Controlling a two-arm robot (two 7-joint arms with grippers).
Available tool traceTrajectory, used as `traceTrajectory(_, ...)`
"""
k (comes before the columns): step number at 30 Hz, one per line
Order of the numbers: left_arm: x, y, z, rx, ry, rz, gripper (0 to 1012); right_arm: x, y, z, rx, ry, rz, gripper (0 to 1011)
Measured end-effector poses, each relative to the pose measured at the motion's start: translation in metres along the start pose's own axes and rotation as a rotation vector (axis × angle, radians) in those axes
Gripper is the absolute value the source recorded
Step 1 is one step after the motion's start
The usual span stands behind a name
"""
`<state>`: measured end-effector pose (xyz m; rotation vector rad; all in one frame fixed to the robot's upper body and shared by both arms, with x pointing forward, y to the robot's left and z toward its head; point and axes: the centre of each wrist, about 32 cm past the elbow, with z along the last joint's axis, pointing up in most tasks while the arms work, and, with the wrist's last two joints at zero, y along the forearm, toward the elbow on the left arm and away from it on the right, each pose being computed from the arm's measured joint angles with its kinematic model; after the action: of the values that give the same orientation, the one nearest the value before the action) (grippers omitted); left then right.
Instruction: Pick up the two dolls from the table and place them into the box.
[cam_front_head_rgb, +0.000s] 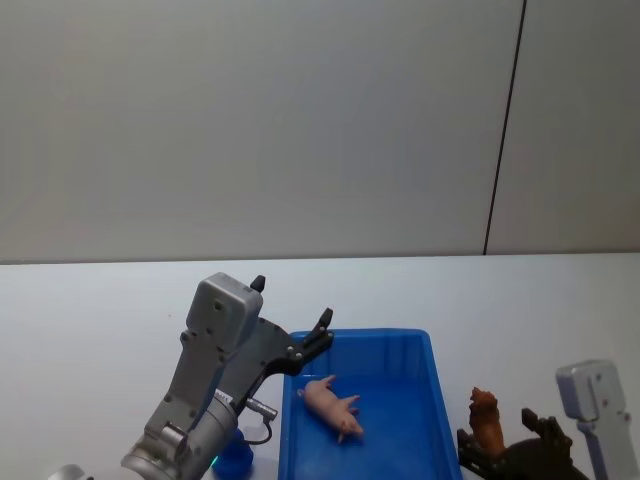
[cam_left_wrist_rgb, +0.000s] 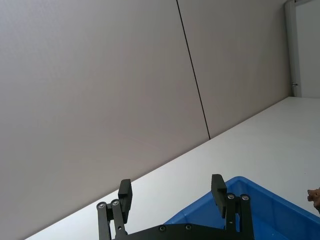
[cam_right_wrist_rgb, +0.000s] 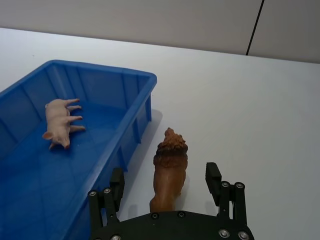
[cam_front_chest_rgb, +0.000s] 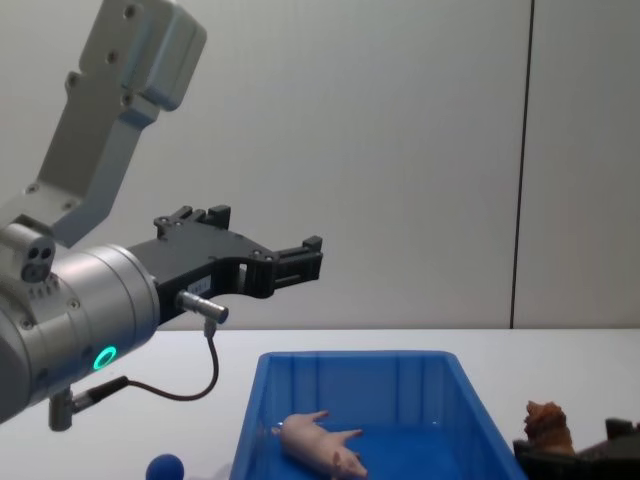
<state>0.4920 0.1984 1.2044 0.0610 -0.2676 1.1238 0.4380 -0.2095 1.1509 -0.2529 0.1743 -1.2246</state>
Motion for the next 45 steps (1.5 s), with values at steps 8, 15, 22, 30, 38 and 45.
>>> traceTrajectory(8,0.0000,0.0000,0.0000,0.000,0.000,0.000,1001,-0.002,0.001,-0.007,-0.028,0.006,0.001,879)
traceTrajectory(15,0.0000,0.0000,0.0000,0.000,0.000,0.000,1001,-0.004,0.004,-0.013,-0.046,0.012,0.003,678)
traceTrajectory(22,0.0000,0.0000,0.0000,0.000,0.000,0.000,1001,-0.004,0.006,-0.016,-0.057,0.015,0.000,444)
traceTrajectory(30,0.0000,0.0000,0.0000,0.000,0.000,0.000,1001,-0.005,0.007,-0.017,-0.050,0.009,-0.012,286)
traceTrajectory(38,0.0000,0.0000,0.0000,0.000,0.000,0.000,1001,-0.005,0.005,-0.008,0.001,-0.013,-0.022,286)
traceTrajectory(45,0.0000,0.0000,0.0000,0.000,0.000,0.000,1001,-0.005,0.004,0.009,0.086,-0.039,-0.011,286)
